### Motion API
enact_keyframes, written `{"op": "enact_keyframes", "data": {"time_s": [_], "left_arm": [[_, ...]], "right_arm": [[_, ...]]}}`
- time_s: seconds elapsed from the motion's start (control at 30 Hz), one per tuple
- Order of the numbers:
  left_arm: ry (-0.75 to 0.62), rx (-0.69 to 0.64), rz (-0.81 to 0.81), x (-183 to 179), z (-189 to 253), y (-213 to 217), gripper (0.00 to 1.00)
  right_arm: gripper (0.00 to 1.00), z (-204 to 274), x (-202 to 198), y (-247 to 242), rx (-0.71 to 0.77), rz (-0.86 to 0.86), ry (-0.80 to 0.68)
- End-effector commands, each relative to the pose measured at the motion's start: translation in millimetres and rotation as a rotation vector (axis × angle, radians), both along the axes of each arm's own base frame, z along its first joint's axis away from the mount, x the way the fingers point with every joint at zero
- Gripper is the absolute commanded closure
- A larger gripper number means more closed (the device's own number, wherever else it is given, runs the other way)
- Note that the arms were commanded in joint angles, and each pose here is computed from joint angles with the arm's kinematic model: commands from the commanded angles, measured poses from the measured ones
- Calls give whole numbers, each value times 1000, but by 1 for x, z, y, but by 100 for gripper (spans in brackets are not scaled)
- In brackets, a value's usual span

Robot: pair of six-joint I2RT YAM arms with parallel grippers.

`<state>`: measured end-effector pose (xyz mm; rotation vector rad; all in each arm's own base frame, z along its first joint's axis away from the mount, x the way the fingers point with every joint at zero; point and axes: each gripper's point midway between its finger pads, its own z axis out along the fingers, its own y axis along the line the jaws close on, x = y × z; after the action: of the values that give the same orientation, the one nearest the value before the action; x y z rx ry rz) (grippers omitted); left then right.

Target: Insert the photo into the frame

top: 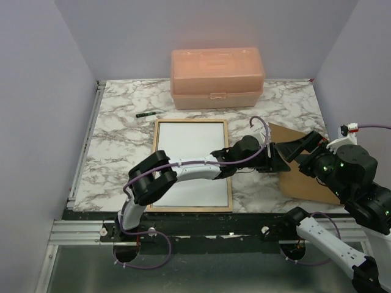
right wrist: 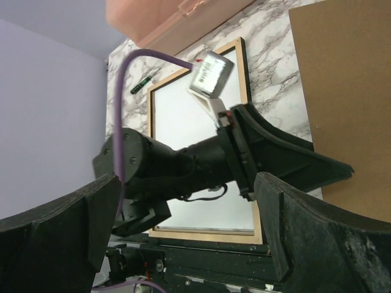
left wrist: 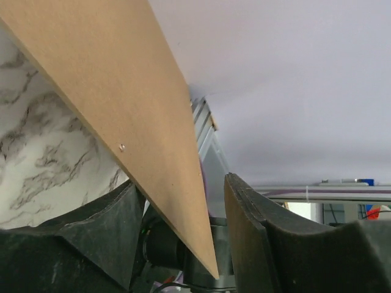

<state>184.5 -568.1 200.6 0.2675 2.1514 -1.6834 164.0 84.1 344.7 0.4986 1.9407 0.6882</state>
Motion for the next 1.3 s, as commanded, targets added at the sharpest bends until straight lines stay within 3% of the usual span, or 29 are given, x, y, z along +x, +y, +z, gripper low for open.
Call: {"op": "enact_keyframes", "data": {"time_s": [0.0, 0.07, 0.17, 0.47, 0.7, 1.0, 1.27], "left_arm": [[42, 30, -19, -7, -28, -7, 48], [53, 43, 1, -3, -32, -3, 52], [61, 61, 18, 0, -36, 2, 68], [87, 83, 48, 4, -41, 17, 99], [45, 51, 115, 15, -24, 53, 100], [41, 17, 244, 32, -13, 140, 100], [81, 56, 381, 30, -39, 211, 100]], "right_arm": [[0, 7, -3, -7, 0, -22, -23], [0, 7, -3, -7, -1, -21, -23], [0, 8, -3, -6, 0, -19, -24], [0, 3, -1, -1, 4, -1, -10], [0, -3, 3, 9, 12, 31, 6], [0, -32, 14, 30, 13, 91, 58], [0, -62, 23, 61, 32, 211, 122]]}}
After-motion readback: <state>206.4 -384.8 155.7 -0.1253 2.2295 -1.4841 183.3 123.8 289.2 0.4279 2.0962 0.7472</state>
